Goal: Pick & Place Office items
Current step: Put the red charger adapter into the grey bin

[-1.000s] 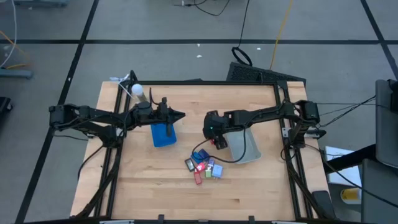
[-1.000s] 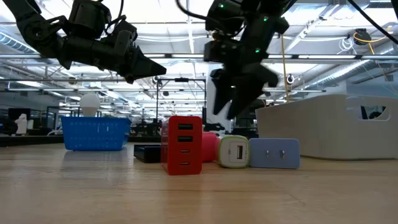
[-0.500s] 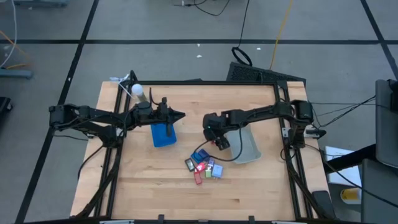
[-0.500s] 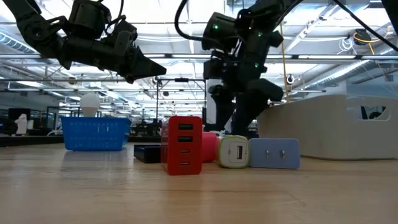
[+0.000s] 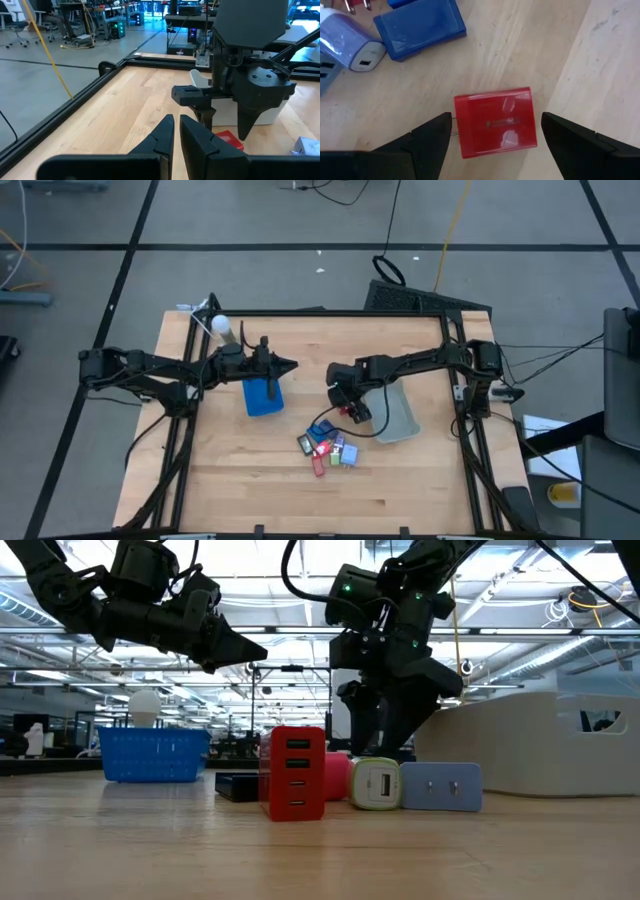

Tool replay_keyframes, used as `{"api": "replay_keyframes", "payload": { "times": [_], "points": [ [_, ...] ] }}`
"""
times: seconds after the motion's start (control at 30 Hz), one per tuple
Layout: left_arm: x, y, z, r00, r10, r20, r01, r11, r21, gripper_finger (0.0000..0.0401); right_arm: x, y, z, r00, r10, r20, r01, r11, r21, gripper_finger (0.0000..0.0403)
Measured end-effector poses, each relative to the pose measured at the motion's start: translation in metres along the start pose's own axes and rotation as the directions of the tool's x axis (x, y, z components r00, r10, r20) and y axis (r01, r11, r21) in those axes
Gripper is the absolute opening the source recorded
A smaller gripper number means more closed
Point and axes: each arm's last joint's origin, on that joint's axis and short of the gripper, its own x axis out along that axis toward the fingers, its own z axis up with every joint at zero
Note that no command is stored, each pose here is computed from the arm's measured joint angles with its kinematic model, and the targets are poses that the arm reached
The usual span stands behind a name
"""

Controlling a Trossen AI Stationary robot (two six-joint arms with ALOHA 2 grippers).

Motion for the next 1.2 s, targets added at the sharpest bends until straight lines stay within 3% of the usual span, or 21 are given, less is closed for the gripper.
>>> {"api": "replay_keyframes", "payload": {
  "times": [0.6,1.2],
  "points": [
    [0.000,-0.003,0.000,1.000,-0.012,0.002,0.012,1.000,0.000,0.0031,0.012,-0.002,0.002,1.000,0.018,0.021,-0.018,1.000,0.008,0.0301],
    [0.000,-0.003,0.000,1.000,-0.012,0.002,0.012,1.000,0.006,0.0031,0.017,-0.001,0.003,0.998,0.039,0.043,-0.042,0.996,0.079,0.0240]
  ]
}}
